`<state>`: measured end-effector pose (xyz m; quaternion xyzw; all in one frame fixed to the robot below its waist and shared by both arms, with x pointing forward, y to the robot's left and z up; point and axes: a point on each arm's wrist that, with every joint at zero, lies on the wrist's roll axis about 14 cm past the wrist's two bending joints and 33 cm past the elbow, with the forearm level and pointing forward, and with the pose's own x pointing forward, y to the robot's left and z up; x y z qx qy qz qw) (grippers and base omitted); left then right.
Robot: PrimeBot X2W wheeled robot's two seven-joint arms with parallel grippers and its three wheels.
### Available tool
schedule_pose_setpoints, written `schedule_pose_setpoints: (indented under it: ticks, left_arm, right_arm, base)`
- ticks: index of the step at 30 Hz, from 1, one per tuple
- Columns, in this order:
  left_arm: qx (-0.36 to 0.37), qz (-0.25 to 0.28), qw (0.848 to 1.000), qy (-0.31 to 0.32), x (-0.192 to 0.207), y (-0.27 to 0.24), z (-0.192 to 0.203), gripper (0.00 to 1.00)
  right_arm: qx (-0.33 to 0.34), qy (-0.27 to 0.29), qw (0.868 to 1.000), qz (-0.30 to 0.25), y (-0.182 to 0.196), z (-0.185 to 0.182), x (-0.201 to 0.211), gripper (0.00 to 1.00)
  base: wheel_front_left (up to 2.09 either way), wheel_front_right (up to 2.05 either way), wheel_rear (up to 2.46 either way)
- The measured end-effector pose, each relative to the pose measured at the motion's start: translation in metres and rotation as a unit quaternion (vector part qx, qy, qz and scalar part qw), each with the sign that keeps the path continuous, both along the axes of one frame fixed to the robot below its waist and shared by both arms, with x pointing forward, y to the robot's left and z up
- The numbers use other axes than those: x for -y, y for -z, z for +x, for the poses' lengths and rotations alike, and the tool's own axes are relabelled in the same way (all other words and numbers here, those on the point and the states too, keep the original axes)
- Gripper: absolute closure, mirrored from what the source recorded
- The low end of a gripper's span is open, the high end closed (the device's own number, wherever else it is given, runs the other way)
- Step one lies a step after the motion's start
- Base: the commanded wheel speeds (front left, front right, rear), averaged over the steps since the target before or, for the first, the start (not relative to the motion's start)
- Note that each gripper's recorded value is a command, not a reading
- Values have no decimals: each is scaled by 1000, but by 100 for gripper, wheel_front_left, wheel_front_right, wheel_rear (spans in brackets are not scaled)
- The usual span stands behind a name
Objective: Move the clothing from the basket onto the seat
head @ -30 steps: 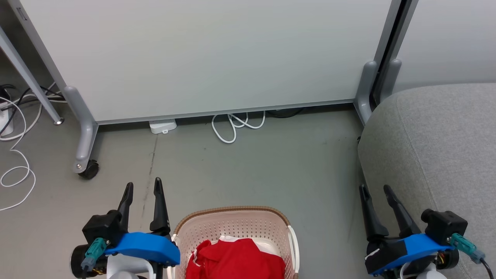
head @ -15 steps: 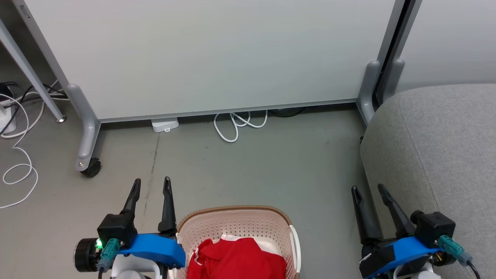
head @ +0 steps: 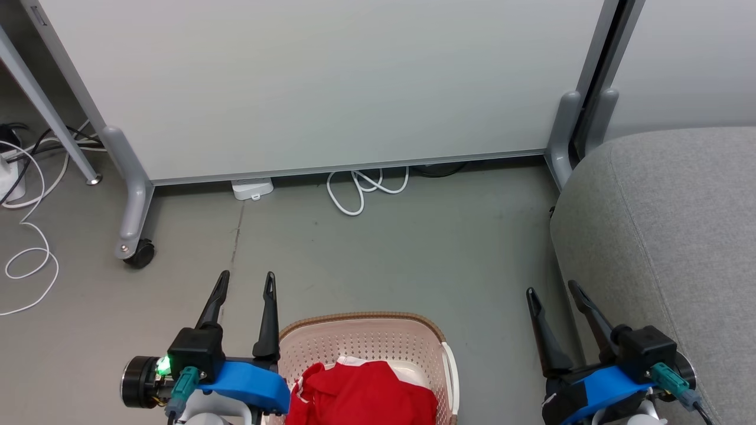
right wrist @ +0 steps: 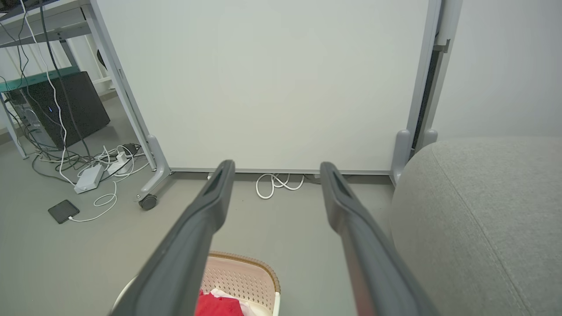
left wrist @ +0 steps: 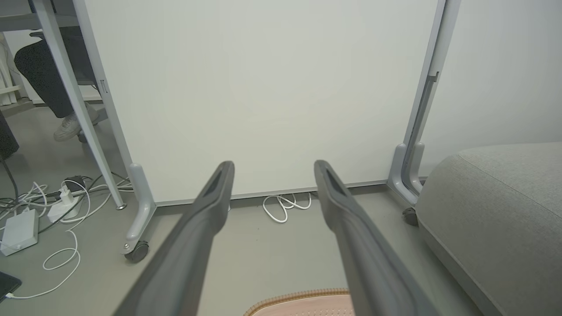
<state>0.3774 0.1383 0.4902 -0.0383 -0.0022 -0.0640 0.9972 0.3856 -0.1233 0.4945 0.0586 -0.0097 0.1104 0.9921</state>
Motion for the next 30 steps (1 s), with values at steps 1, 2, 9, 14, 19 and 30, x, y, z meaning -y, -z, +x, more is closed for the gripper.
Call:
schedule_pose_setpoints:
  ticks: [1,2,9,14,19,30]
  left_arm:
    - [0,3,1000,1,0,0,0,0]
    - [1,6,1000,2,1,0,0,0]
    - [2,26,1000,15,5,4,-2,0]
    - [-4,32,999,24,9,9,-4,0]
    - [-10,28,999,25,8,12,-5,0]
    - [-12,25,999,27,9,13,-4,0]
  right_arm:
    - [1,-1,1000,-3,0,0,-1,0]
    - [1,-3,1000,-7,0,0,-1,0]
    - [6,-10,1000,-28,2,0,-4,0]
    - [7,-14,999,-41,4,-1,-6,0]
    - [5,-14,999,-38,5,-1,-6,0]
    - [2,-11,999,-30,6,0,-5,0]
  base:
    - [0,0,0]
    - [0,0,0]
    - [0,0,0]
    - [0,0,0]
    - [0,0,0]
    - [0,0,0]
